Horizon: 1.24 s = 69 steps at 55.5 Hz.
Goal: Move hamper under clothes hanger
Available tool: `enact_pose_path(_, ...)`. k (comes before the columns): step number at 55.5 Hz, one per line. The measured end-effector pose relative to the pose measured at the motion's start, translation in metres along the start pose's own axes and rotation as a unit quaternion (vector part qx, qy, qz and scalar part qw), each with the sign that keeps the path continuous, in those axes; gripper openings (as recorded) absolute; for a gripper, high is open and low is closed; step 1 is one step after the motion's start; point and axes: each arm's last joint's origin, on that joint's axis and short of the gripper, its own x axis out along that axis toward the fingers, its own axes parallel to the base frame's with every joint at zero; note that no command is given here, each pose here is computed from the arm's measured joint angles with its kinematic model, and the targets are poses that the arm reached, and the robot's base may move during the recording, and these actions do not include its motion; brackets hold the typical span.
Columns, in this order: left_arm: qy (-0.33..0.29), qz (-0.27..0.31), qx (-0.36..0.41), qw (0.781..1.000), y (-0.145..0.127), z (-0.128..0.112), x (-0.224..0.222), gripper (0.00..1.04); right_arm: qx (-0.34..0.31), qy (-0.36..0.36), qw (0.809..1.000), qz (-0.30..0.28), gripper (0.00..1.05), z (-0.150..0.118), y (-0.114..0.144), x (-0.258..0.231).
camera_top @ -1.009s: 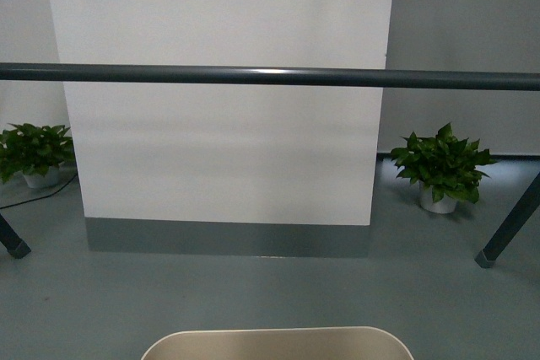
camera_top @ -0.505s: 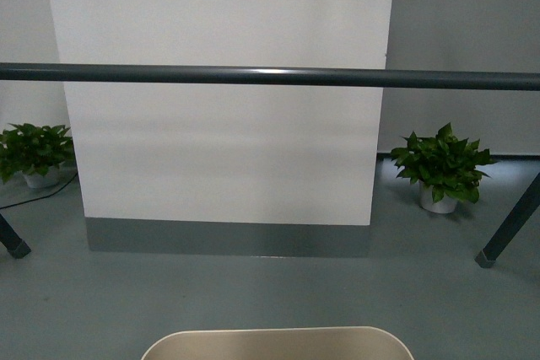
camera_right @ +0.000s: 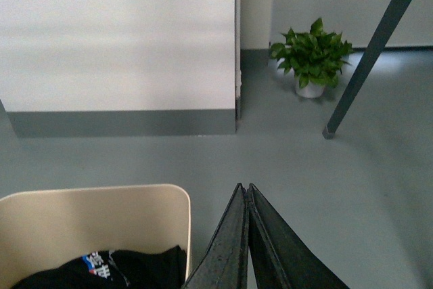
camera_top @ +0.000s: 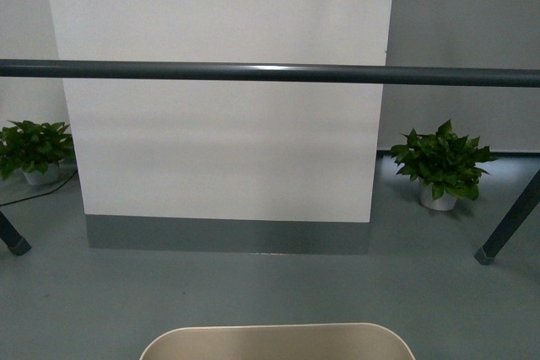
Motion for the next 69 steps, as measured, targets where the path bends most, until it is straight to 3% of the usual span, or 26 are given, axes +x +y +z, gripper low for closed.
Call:
enact_pose_path(31,-0.011,0.0,0.0,1.0,0.0,0.0006,-0.006,0.05,0.0,0.001,1.0,0.0,0.02,-0.0025,0.0,-0.0087)
enact_pose_path(36,-0.011,0.0,0.0,1.0,0.0,0.0006,-0.006,0.19,0.0,0.001,1.0,0.0,0.14,-0.0025,0.0,-0.0087)
enact_pose_path(56,-0.011,0.0,0.0,1.0,0.0,0.0006,-0.006,0.94,0.0,0.002,1.0,0.0,0.88,-0.0025,0.0,-0.0087)
enact_pose_path(59,-0.011,0.0,0.0,1.0,0.0,0.0006,-0.006,1.0,0.0,0.001,1.0,0.0,0.95,-0.0024,0.0,-0.0087)
enact_pose_path(61,-0.011,0.0,0.0,1.0,0.0,0.0006,-0.006,0.98,0.0,0.001,1.0,0.0,0.99,-0.0025,0.0,-0.0087)
enact_pose_path(69,-0.011,0.0,0.0,1.0,0.0,0.0006,-0.006,0.98,0.0,0.001,1.0,0.0,0.97,-0.0024,0.0,-0.0087)
